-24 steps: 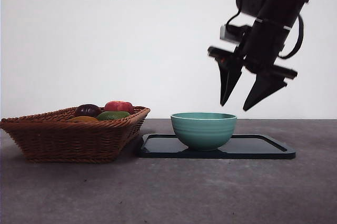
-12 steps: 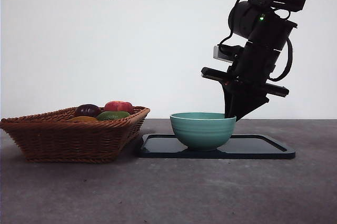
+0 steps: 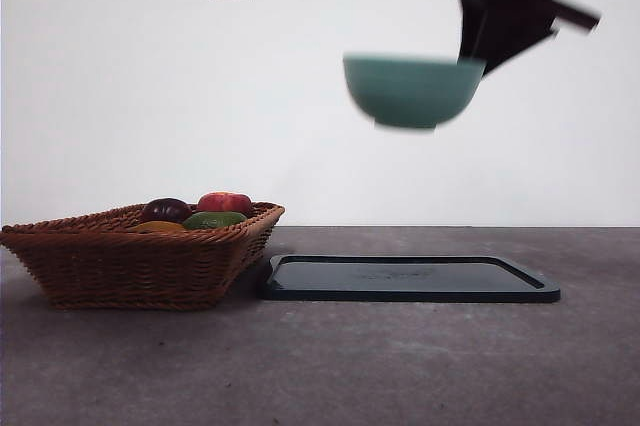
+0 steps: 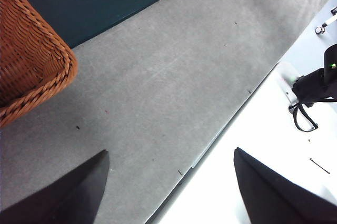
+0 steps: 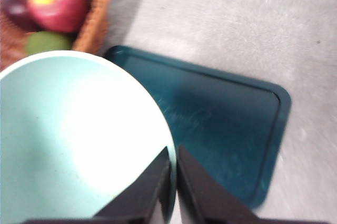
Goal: Pick up the wifruite, put it on the bowl, pick up the plate, put it on desk
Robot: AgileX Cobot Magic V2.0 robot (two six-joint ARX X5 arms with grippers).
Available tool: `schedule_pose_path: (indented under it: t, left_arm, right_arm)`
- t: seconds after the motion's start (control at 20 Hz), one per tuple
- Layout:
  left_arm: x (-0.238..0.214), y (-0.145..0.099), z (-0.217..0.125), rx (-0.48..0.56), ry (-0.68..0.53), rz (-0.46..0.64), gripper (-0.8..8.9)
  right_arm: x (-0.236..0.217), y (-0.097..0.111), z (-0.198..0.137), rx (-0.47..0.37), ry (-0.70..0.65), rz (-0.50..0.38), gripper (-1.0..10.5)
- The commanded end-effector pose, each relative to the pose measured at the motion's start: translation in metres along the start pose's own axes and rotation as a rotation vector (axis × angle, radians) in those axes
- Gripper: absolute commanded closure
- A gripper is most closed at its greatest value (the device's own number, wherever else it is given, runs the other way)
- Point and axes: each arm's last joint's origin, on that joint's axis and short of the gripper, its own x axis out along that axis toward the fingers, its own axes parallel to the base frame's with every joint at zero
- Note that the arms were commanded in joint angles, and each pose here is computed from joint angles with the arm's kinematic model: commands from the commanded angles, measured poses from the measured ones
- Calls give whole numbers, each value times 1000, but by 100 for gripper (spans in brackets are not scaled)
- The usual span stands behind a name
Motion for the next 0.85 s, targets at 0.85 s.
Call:
schedule_pose_path:
  t: [0.85]
  left_arm:
    - [-1, -1, 3, 28, -7, -8, 439]
  right_arm:
    - [19, 32, -117, -112, 152, 122, 941]
